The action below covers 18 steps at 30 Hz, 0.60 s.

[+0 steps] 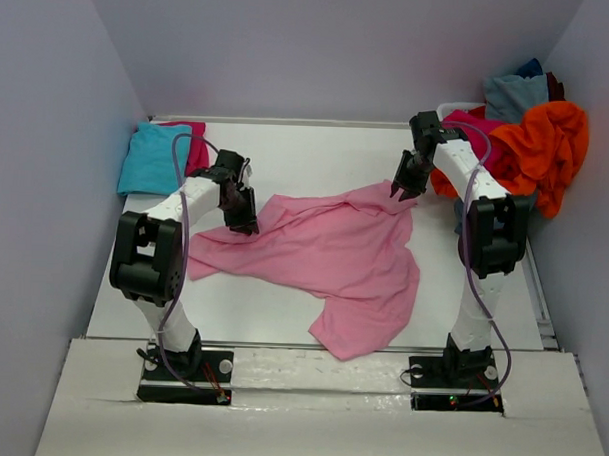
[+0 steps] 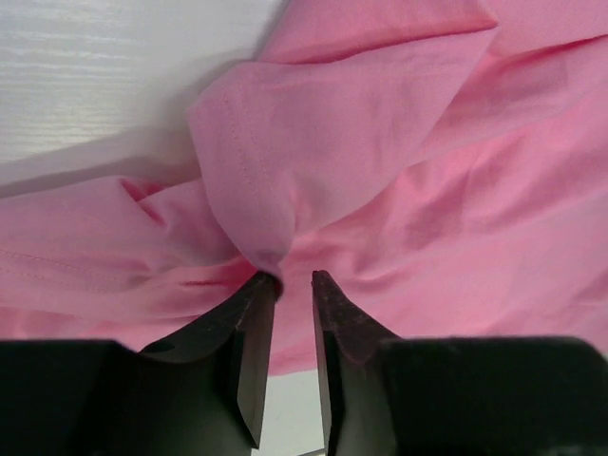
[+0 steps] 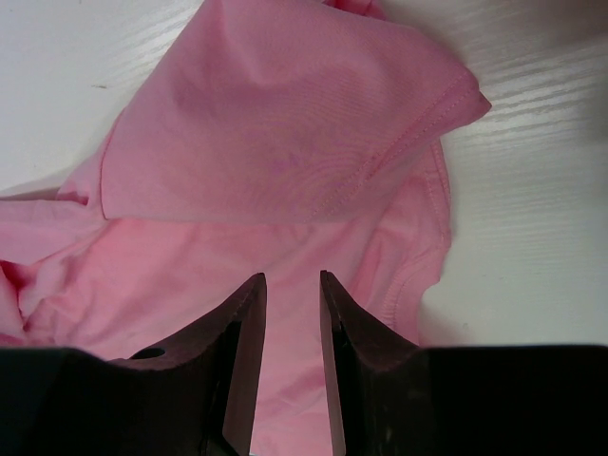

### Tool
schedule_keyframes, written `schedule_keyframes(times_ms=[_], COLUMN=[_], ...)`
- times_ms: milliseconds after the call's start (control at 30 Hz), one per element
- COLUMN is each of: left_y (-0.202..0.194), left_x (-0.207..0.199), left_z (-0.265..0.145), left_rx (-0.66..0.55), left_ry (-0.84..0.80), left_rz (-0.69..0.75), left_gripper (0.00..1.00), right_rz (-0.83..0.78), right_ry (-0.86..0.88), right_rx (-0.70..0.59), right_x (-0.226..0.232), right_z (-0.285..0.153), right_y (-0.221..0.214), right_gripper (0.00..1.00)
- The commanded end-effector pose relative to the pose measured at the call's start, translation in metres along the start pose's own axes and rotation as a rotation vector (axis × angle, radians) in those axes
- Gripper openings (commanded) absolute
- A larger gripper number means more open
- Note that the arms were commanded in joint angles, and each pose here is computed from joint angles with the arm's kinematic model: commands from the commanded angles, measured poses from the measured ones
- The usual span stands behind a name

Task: Fold and stack the t-shirts
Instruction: Pick up the flattened T-shirt from the center of the board.

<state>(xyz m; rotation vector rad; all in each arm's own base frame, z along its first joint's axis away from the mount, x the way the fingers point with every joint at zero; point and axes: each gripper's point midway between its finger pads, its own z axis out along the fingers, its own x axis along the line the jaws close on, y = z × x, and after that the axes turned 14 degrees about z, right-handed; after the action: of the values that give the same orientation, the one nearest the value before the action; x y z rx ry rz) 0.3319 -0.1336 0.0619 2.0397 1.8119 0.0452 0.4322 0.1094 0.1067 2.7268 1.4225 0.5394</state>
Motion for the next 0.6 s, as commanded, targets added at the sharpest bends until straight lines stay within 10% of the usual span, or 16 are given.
schedule_keyframes(times_ms=[0, 567], left_y=[0.003, -0.065], left_x=[-0.014, -0.023], left_z=[-0.012, -0.018], left_rx=[-0.032, 0.063], left_ry=[-0.042, 0.020], left_rz=[0.046, 0.092], left_gripper=[0.22, 0.06], right_rz=[-0.013, -0.011], right_ry=[0.049, 0.051], right_rx=[-0.027, -0.022], right_x=[0.014, 0.014], right_z=[-0.010, -0.009], right_y=[0.005, 0.004], right_gripper=[0.35, 0.35])
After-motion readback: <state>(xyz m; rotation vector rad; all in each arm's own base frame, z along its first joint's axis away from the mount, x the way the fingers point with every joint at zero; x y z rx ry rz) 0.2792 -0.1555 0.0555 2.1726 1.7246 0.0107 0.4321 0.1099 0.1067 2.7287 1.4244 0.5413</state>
